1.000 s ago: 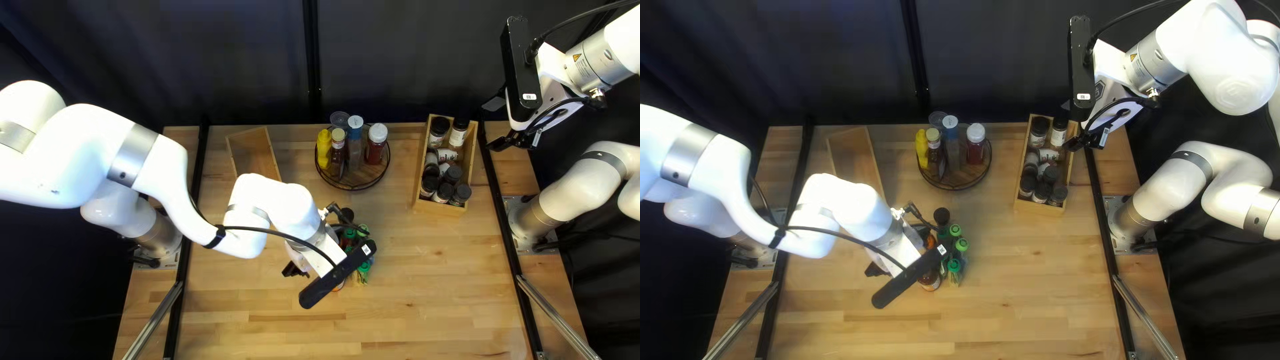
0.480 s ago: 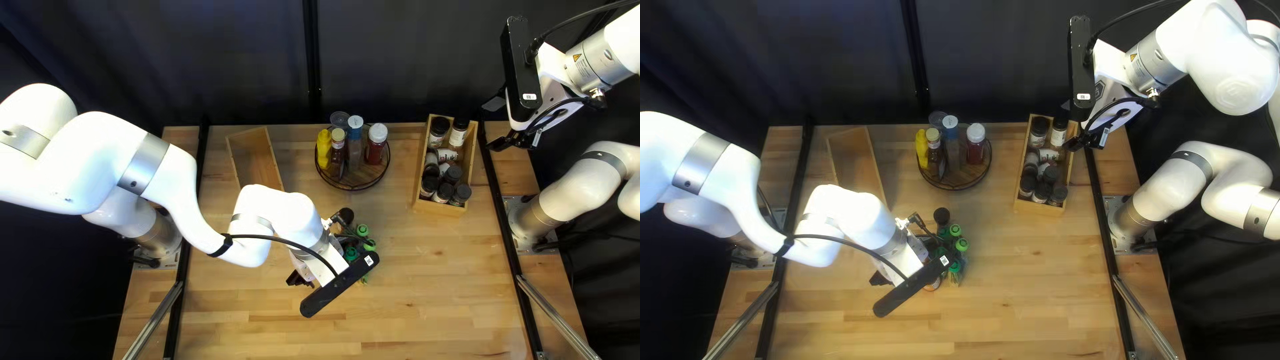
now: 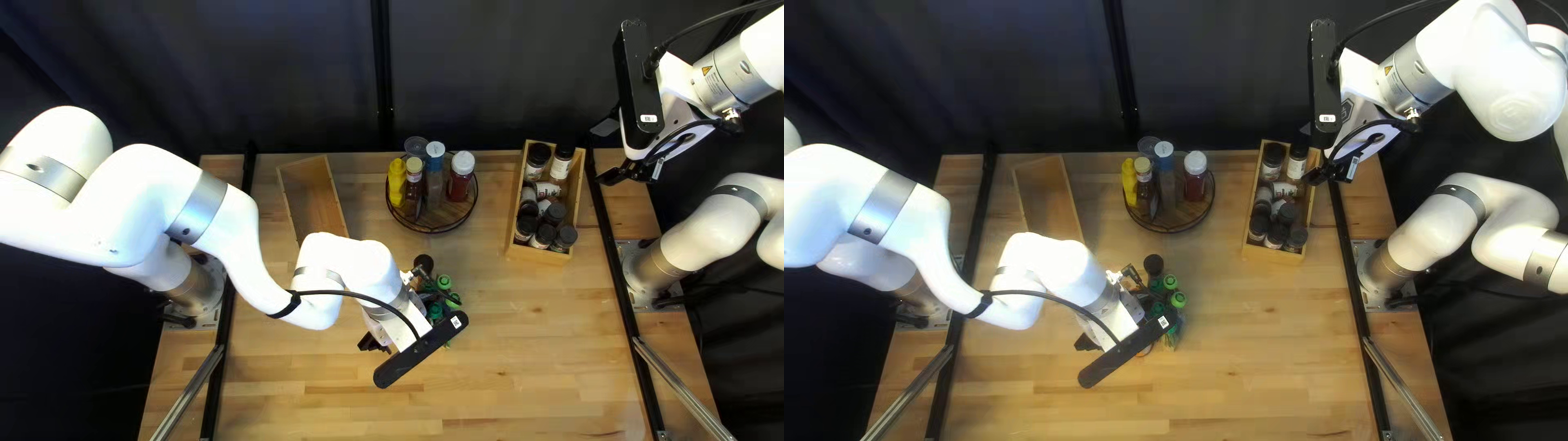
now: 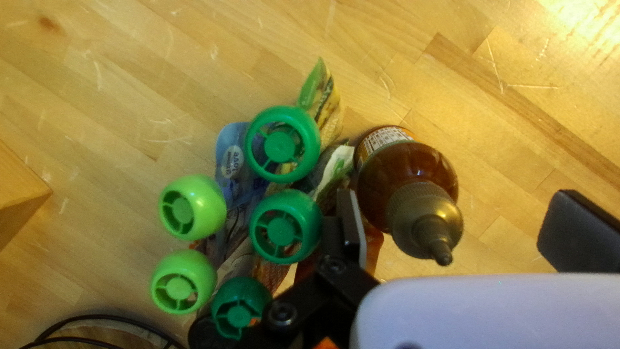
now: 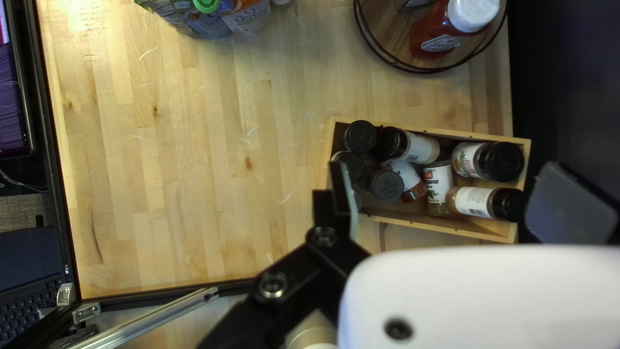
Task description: Separate condiments, baby food and spices and place it in 3 different racks/containers
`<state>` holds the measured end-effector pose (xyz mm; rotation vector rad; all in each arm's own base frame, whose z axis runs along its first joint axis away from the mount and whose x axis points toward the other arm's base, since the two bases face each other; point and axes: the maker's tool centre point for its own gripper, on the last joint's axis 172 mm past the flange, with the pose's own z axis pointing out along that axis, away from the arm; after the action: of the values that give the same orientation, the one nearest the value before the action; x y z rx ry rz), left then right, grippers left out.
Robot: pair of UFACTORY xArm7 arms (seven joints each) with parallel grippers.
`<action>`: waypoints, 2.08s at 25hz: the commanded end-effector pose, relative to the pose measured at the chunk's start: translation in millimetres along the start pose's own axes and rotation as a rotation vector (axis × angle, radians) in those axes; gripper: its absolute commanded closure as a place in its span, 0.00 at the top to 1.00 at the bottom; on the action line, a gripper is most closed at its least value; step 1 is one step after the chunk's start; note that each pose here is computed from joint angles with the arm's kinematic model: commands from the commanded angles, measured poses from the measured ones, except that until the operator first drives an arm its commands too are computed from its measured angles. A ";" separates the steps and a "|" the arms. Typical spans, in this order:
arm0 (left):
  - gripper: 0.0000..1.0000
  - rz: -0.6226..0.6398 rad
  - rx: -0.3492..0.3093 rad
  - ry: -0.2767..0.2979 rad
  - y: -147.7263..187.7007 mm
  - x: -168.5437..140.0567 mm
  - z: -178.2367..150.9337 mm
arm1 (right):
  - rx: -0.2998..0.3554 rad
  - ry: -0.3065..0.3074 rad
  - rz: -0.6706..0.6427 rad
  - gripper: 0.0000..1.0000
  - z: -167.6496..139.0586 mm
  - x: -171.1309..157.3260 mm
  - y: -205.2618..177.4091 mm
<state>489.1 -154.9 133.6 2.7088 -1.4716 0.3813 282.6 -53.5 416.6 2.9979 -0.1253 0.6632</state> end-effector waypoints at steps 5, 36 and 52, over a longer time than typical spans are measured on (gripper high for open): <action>0.00 -0.008 0.003 -0.012 -0.6 -2.9 -9.7 | 0.000 0.000 0.000 1.00 0.0 0.0 0.0; 0.00 -0.161 0.169 -0.146 -201.3 -96.2 -187.9 | 0.000 0.000 0.000 1.00 0.0 0.0 0.0; 0.00 -0.145 0.244 -0.341 -229.5 -115.5 -129.3 | 0.000 0.000 0.000 1.00 0.0 0.0 0.0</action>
<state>592.2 84.9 258.6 3.1627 -1.3516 0.1217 282.6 -53.5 416.6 2.9979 -0.1253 0.6632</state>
